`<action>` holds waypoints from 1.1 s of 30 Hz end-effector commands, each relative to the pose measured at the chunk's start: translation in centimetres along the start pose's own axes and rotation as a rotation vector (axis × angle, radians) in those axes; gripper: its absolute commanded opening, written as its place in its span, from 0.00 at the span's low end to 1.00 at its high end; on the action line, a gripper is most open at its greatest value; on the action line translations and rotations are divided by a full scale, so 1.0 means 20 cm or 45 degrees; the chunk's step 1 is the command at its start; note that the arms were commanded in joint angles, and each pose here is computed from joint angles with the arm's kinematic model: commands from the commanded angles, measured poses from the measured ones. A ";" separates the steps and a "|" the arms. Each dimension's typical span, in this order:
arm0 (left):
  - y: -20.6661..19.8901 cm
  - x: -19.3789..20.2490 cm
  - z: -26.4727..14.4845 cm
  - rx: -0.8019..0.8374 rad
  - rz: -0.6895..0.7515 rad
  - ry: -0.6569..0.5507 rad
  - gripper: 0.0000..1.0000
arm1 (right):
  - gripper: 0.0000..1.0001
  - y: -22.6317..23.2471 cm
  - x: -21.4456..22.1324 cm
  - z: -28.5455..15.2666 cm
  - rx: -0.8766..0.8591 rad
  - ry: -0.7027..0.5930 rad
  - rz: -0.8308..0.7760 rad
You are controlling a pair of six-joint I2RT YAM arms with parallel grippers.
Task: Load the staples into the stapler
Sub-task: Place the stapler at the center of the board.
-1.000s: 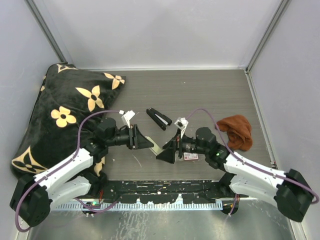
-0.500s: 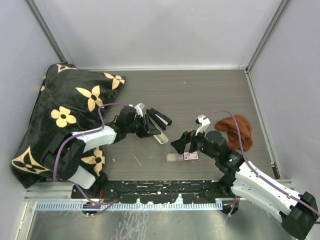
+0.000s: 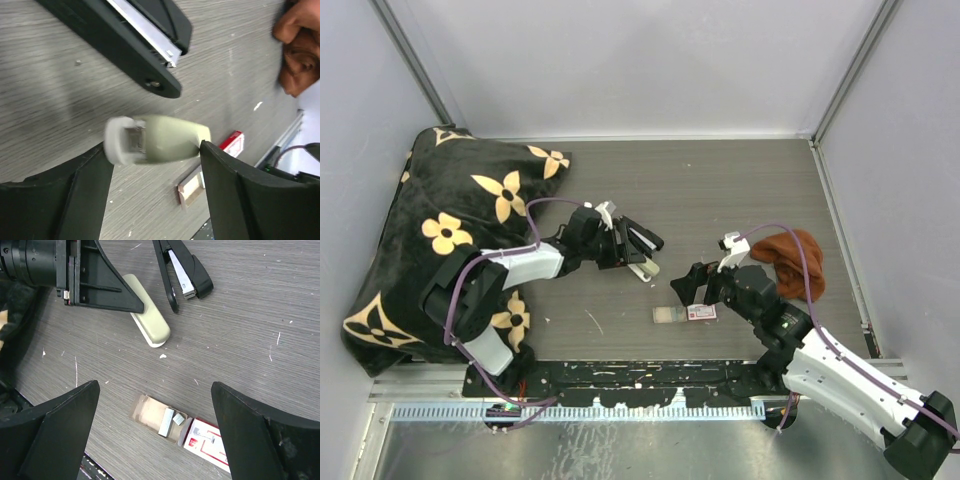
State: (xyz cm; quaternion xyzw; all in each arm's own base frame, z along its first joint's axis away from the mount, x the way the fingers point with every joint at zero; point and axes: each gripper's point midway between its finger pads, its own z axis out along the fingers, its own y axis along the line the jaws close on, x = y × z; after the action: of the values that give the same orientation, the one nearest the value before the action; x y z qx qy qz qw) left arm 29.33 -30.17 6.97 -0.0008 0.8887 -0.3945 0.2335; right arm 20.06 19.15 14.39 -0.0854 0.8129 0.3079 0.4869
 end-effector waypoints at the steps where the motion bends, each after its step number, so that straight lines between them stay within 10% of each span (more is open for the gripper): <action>1: 0.07 -0.07 -0.05 -0.124 0.141 -0.072 0.76 | 1.00 -0.01 -0.07 0.00 0.031 -0.066 -0.016; 7: 0.10 -0.15 -0.17 -0.215 0.247 -0.143 0.97 | 1.00 0.01 -0.13 0.04 0.035 -0.086 -0.014; 15: 0.23 -0.41 -0.41 -0.284 0.238 -0.380 0.99 | 1.00 -0.05 -0.22 0.20 0.161 -0.026 -0.043; 27: 0.69 -0.75 -1.23 -0.531 0.053 -1.048 0.98 | 1.00 -0.83 -0.48 0.13 0.486 -0.138 0.216; 33: 0.59 -0.66 -1.10 -0.381 0.145 -0.931 0.98 | 1.00 -0.46 -0.46 0.24 -0.007 -0.112 0.124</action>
State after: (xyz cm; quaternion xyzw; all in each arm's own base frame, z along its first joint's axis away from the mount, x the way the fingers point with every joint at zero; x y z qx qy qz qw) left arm 33.81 -1.55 16.40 -0.1845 0.7965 -0.1818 0.5463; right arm 33.26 6.04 12.57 0.1026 0.8490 0.2071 0.4753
